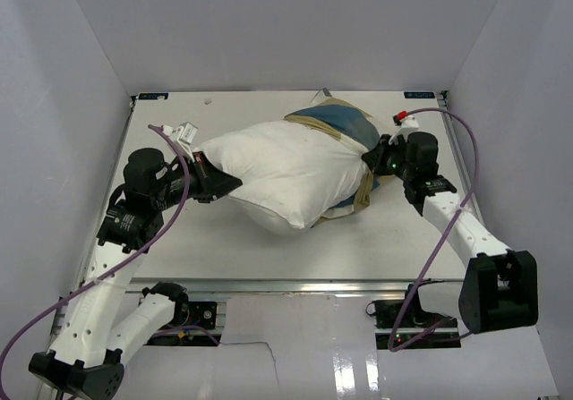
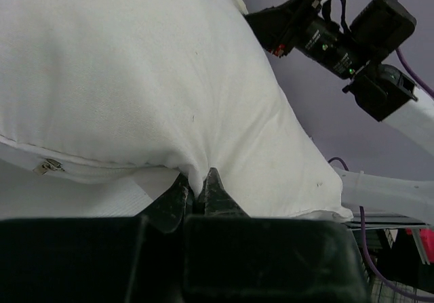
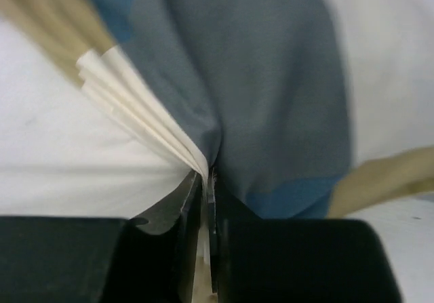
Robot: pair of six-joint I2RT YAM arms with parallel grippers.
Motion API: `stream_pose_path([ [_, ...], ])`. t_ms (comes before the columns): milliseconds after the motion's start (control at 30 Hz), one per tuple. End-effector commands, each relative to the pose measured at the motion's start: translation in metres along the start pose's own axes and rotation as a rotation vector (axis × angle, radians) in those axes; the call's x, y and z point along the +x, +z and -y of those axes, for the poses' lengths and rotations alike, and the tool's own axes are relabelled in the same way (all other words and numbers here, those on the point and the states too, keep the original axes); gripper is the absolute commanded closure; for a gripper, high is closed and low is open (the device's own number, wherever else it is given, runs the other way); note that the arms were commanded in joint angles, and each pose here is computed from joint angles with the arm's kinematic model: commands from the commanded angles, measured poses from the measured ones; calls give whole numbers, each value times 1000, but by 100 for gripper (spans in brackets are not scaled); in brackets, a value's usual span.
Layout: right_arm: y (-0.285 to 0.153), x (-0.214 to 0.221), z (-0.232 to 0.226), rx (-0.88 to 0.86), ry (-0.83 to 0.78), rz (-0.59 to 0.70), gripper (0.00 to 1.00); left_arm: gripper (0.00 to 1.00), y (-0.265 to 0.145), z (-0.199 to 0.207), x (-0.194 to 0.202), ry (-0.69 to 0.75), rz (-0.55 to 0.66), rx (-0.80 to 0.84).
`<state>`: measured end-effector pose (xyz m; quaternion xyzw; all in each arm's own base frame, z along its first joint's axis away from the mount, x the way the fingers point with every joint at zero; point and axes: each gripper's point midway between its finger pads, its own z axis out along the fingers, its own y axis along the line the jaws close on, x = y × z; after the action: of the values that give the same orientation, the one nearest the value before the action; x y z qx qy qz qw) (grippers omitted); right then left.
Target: Remove the pillowcase from the pillow
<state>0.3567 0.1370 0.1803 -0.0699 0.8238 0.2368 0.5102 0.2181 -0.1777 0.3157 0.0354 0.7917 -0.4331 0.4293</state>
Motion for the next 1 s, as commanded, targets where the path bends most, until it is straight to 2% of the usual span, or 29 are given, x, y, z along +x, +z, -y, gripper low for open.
stream_pose_path([
  [0,-3,-59,87,285,72,157,92,100,-29,58,-30,100,66,161],
  [67,-8,-73,133,417,140,161,92,100,-40,76,-33,109,45,205],
  [100,-12,-74,148,477,175,159,92,100,-53,95,-48,146,86,229],
  [167,-15,-67,178,567,239,166,92,100,-64,105,-57,158,99,217],
  [200,-13,-66,184,578,262,173,92,100,-79,124,-70,189,139,242],
  [333,1,-45,217,667,325,80,92,100,-109,172,-83,193,158,355],
  [400,0,-32,225,694,392,78,92,100,-120,187,-87,203,170,398],
  [467,2,-27,226,676,404,89,92,100,-125,187,-88,215,199,388],
  [567,1,-14,235,712,418,71,92,100,-122,171,-96,239,252,287],
  [633,4,-12,233,677,427,58,92,100,-124,151,-108,264,324,169],
  [667,10,-14,222,602,424,45,92,100,-118,138,-106,260,326,123],
  [733,10,-35,197,482,389,75,76,100,-118,123,-97,263,342,85],
  [767,12,-45,173,366,357,88,67,100,-92,95,-73,228,259,60],
  [800,8,-55,158,312,332,109,55,100,-84,85,-59,215,226,67],
  [867,-8,-80,110,190,233,129,44,100,-77,75,-35,205,208,117],
  [900,-13,-87,90,145,186,132,41,100,-55,44,-8,158,136,79],
  [933,-22,-101,53,66,113,146,39,100,-52,40,1,142,131,96],
  [967,-25,-106,36,30,32,153,31,100,-38,17,26,97,67,75],
])
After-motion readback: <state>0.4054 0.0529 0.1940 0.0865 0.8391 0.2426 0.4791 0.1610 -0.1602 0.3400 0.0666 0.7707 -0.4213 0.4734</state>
